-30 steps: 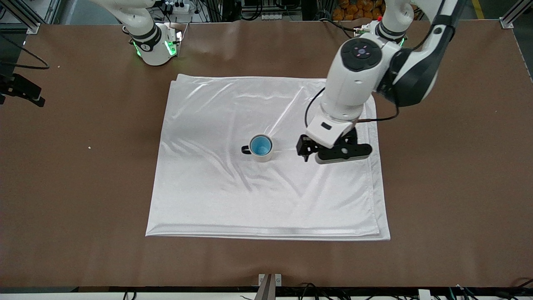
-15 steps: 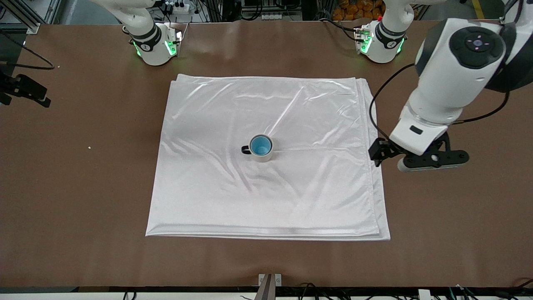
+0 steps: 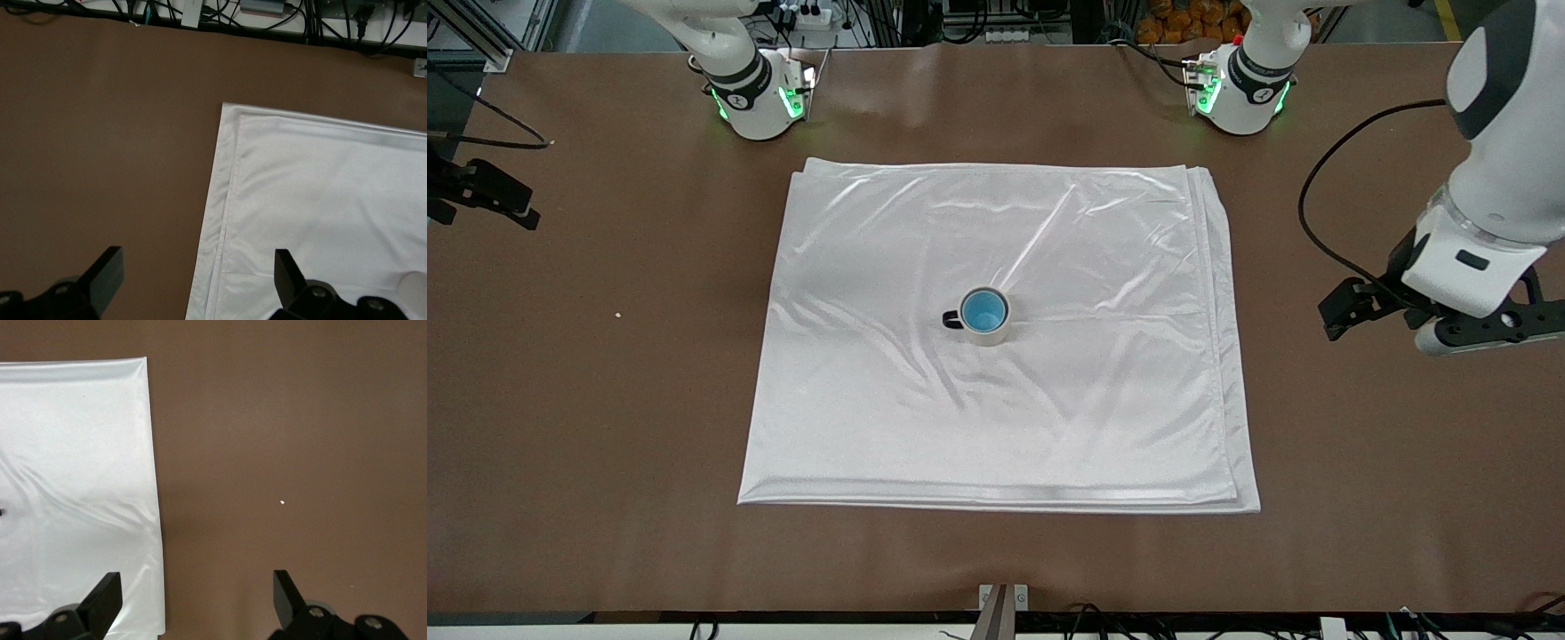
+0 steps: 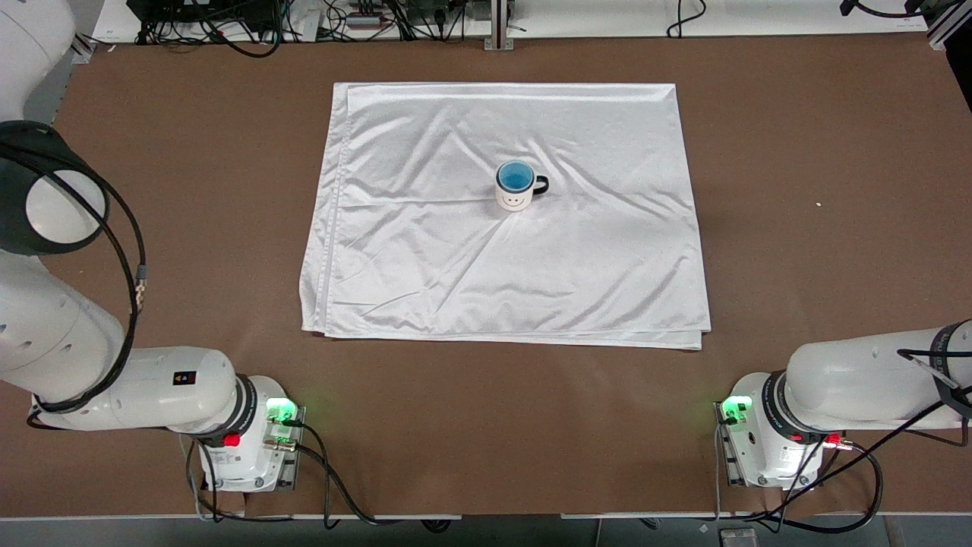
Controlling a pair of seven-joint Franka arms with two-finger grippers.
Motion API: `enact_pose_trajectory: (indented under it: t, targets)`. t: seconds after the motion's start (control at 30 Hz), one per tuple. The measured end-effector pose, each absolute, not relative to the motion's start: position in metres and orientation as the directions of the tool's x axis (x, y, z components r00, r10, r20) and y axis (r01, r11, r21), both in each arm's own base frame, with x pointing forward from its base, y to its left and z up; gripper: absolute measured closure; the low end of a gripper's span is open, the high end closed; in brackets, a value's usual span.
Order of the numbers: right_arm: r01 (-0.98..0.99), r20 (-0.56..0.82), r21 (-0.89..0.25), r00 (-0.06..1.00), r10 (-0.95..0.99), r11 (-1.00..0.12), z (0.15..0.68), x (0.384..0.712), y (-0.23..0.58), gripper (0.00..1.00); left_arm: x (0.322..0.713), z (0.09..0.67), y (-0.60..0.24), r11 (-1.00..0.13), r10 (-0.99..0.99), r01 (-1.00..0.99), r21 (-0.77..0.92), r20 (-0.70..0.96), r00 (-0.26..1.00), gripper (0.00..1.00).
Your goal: Place blue cup into white mug on cloth
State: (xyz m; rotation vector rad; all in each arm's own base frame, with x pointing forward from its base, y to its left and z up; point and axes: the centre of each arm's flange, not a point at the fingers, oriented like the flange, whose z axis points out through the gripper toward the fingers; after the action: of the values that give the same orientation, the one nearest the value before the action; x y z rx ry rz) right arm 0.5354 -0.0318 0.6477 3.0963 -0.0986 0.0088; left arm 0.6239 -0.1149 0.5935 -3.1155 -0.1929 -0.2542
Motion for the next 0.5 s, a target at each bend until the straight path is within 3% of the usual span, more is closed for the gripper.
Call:
enact_pose_trajectory:
  t: [0.5]
  targets:
    - [-0.063,0.007,0.044,0.998,-0.062,-0.997,0.648,0.535,-0.031,0.00,0.607,0.596,-0.074,-0.989,0.149,0.149,0.010,0.111,0.983,0.00]
